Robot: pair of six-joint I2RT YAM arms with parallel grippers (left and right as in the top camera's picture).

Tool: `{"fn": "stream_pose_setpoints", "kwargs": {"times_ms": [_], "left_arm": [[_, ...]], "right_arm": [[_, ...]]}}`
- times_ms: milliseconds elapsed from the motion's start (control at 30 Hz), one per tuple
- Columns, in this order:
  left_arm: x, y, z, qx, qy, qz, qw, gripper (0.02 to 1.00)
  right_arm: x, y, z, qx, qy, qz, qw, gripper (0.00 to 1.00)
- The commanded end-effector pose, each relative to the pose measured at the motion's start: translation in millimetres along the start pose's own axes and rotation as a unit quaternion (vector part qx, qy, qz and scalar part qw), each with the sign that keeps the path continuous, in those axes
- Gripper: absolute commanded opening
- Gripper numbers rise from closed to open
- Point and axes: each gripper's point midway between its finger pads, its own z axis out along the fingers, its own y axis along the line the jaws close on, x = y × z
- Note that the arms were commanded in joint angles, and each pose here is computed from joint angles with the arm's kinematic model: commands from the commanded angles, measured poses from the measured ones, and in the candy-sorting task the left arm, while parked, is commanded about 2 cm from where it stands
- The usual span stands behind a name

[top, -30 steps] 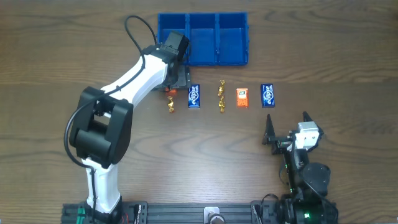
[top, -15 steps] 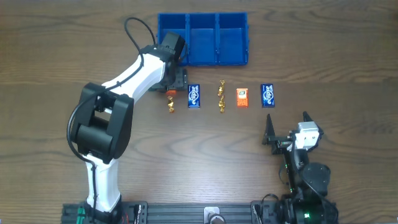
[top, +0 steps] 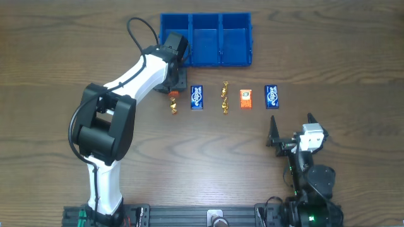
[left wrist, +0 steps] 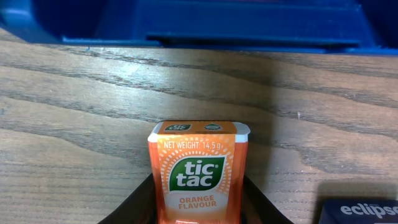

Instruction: Sort Candies Into Trays

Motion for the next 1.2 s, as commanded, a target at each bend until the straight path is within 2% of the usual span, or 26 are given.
{"fn": "stream_pose_setpoints", "kwargs": {"times_ms": [33, 167, 300, 433, 633, 933, 1200], "left_arm": [[-18.2, -13.5, -31.5, 0.024, -0.033, 0.002, 0.999, 0.209], [-55.7, -23.2, -102.4, 0.011, -0.115, 0.009, 0.993, 0.178], [-95.4, -34.9, -160.9, 0.012, -0.191, 0.024, 0.981, 0.189], [-126.2, -36.6, -188.0, 0.016, -0.236, 0.03, 0.971, 0.191], [-153.3, -35.3, -159.3, 0.006, -0.227, 0.036, 0.973, 0.191], [-155.2, -12.7, -93.5, 0.006, -0.167, 0.005, 0.986, 0.196], [-156.8, -15.0, -88.5, 0.015, -0.166, 0.005, 0.986, 0.209]], "right_arm": [[1.7, 0.4, -0.2, -0.001, 0.003, -0.007, 1.0, 0.998], [1.7, 0.4, -0.2, -0.001, 0.003, -0.007, 1.0, 0.998], [1.7, 0.4, -0.2, -0.001, 0.003, -0.007, 1.0, 0.998], [1.7, 0.4, -0.2, -0.001, 0.003, -0.007, 1.0, 0.998], [1.7, 0.4, -0.2, -0.001, 0.003, -0.007, 1.0, 0.998], [1.7, 0.4, -0.2, -0.001, 0.003, -0.007, 1.0, 0.998], [1.7, 0.4, -0.2, -0.001, 0.003, -0.007, 1.0, 0.998]]}}
